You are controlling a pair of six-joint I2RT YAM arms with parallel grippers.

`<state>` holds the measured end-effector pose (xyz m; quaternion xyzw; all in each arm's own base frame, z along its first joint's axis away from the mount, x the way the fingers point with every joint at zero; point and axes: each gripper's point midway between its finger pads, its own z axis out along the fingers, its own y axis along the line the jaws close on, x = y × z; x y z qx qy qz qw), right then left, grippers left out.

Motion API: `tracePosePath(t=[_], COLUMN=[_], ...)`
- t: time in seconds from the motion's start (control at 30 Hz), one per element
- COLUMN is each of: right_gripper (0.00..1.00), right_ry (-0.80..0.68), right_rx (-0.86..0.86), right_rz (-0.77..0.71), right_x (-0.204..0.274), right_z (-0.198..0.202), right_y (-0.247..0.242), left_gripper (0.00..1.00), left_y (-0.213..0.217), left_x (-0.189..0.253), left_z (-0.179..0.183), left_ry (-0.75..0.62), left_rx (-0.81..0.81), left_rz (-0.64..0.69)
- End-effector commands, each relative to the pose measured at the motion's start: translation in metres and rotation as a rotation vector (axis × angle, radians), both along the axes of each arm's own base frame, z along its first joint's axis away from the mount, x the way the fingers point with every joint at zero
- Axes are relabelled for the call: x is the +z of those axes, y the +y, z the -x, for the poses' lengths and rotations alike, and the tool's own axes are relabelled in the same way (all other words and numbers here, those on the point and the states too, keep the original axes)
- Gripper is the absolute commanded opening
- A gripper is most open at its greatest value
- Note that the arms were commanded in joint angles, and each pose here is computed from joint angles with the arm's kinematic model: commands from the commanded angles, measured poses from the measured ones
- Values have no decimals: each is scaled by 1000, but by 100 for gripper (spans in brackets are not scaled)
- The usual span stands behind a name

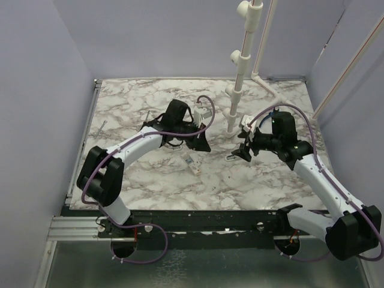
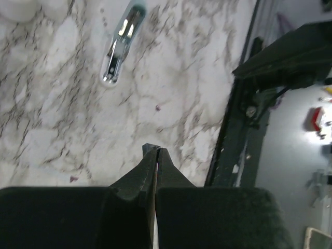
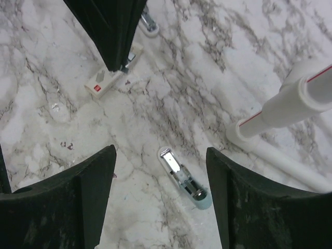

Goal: Load the staples into the stapler
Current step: Pick up the staple from the staple box.

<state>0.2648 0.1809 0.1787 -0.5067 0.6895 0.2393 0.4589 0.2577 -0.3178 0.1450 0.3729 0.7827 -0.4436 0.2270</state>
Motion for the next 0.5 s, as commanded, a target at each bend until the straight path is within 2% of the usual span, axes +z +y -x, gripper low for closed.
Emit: tracePosePath(t=[0.0,0.23,0.47], right_gripper=[74,70,66], right_ry=[-153,-218,-273], right_rx=[79,76,53], right_rz=[-108,-126,-112], right_x=[54,80,91], right_z=[-8,-6,-10], right_y=[16,15,11], left_gripper=[0,0,0], left_y=[-34,-31,-28], left_x=[102,176,172], left_z=[1,-15,-8], left_ry=[61,215,303], left_rx=[-28,86,117], left_rz=[323,633,650])
